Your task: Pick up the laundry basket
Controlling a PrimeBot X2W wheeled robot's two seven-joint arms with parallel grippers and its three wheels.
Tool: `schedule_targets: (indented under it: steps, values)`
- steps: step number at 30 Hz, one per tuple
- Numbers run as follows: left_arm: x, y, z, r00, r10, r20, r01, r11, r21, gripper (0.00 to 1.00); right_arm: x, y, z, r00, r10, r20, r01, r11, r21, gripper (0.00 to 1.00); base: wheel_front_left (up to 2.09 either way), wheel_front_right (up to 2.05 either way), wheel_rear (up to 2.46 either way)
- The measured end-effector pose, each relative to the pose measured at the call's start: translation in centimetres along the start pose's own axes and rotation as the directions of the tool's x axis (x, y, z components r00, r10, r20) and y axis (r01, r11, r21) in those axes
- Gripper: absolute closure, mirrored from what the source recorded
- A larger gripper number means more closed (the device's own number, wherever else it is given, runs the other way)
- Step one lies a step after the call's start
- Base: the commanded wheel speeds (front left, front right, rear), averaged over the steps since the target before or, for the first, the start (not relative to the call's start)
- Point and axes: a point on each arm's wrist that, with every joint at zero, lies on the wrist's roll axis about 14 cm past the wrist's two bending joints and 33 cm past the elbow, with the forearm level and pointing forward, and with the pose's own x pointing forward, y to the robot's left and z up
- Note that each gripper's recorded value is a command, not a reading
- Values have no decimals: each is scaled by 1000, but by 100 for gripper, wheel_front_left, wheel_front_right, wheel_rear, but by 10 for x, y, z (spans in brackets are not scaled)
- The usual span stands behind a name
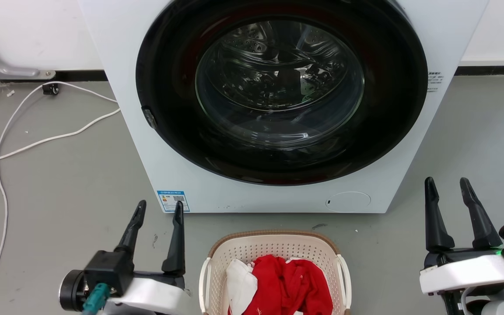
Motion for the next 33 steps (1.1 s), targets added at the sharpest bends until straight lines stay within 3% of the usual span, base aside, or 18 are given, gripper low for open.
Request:
schedule_targets:
  steps: [15, 25, 33]
  values:
    - [-5, -21, 4, 998, -54, 41, 46, 984, 170, 0, -5, 6, -2, 999, 35, -4, -35, 986, -163, 0, 0, 0, 0]
    - [-5, -15, 12, 997, -27, 73, 21, 997, 81, 0, -7, 1, -2, 1000, 24, 6, -23, 984, -178, 0, 0, 0, 0]
    - [-12, -9, -10, 999, -46, 18, 45, 998, 44, 0, -12, -7, -15, 1000, 1, -27, -5, 985, -173, 0, 0, 0, 0]
